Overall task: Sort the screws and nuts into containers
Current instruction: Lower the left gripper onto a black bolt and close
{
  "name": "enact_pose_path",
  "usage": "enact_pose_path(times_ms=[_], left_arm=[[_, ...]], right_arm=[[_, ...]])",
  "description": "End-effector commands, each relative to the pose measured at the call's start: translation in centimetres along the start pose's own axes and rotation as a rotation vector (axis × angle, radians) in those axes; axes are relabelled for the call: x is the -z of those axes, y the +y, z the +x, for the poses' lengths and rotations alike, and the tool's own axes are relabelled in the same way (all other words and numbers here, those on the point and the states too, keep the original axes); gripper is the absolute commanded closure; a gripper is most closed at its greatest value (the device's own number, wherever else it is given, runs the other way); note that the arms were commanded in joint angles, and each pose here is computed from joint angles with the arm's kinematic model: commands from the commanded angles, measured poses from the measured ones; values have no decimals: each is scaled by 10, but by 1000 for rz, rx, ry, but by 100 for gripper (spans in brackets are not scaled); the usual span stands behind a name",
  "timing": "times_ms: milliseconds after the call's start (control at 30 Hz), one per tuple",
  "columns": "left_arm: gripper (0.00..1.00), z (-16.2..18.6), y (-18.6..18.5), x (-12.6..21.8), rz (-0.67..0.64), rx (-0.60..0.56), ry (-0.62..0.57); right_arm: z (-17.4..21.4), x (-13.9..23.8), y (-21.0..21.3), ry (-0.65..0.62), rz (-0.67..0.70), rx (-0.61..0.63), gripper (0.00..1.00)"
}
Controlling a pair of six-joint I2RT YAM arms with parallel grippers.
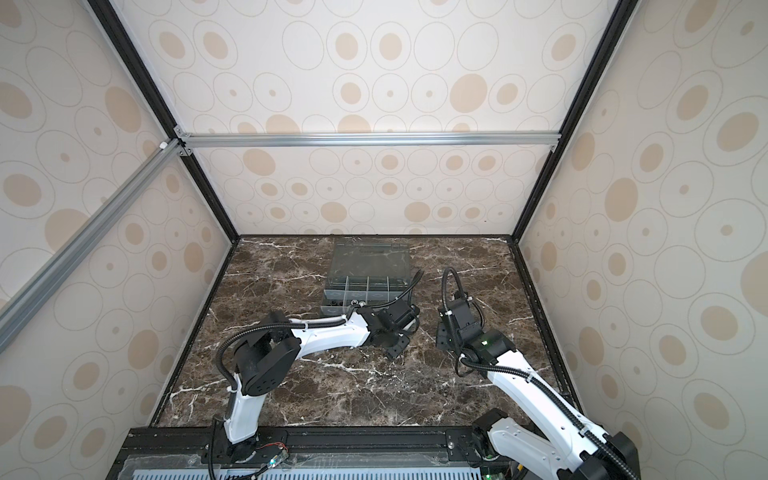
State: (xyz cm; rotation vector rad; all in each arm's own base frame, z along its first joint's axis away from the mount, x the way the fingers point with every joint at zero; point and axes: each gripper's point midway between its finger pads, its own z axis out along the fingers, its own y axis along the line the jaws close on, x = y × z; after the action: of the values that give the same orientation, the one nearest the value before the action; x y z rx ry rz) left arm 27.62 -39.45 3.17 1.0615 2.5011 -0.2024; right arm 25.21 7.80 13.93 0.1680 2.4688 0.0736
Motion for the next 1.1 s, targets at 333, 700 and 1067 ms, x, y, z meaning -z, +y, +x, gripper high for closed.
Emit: enact_pose_path(times_ms=[333,700,1067], left_arm=[[71,3,-10,-9,-9,-62,52],[88,7,-12,-7,-2,-63,51],[95,-9,-12,15,12,-31,-32]], right_arm=[[5,-4,-4,9,5,-17,46],[6,-3,-6,6,4,-29,46],[3,0,-7,2,8,-29,46]])
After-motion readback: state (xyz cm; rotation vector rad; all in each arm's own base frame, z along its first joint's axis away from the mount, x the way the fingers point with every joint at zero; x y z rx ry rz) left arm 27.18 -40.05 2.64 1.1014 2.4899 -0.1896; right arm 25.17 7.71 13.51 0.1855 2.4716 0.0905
